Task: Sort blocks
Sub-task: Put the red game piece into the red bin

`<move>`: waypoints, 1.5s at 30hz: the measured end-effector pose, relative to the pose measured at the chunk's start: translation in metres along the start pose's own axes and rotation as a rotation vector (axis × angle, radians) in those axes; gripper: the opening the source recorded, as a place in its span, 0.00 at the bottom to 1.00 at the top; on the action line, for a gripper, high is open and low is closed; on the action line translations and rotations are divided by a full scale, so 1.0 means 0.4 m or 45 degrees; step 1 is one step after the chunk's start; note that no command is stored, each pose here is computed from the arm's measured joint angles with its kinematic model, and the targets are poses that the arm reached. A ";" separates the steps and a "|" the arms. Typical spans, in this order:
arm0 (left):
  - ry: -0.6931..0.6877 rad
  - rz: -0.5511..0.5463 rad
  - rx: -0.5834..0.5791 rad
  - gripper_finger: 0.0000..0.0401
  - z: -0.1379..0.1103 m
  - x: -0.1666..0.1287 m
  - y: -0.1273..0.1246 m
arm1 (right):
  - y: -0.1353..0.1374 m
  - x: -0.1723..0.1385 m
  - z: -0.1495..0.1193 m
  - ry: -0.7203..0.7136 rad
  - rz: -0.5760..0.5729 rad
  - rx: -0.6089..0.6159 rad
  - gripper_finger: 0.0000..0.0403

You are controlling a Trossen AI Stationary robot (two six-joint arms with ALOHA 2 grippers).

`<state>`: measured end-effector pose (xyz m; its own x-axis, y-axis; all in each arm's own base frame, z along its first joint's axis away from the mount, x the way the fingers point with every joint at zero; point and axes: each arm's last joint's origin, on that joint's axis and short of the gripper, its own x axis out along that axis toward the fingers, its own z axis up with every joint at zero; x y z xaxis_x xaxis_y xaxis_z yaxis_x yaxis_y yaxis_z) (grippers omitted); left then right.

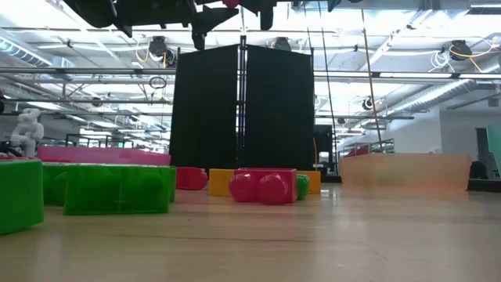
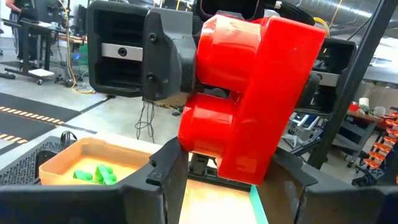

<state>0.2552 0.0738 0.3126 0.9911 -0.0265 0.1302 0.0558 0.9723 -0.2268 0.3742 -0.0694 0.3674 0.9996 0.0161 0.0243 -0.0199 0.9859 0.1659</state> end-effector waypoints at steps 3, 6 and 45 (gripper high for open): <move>0.001 -0.003 -0.002 0.41 0.000 0.000 0.000 | 0.001 0.000 -0.001 0.008 0.025 0.025 0.43; 0.002 -0.005 -0.002 0.41 0.000 0.000 0.000 | -0.005 -0.002 -0.001 0.021 0.051 0.063 0.47; 0.439 0.517 -0.098 0.41 -0.027 -0.128 0.129 | -0.055 -0.094 -0.053 0.578 -0.270 -0.012 0.69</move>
<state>0.2086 0.1226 0.2837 0.9162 0.2607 -0.3043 -0.3442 0.9008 -0.2646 0.3377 -0.0884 0.3421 0.8900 -0.1164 -0.4409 0.1832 0.9767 0.1120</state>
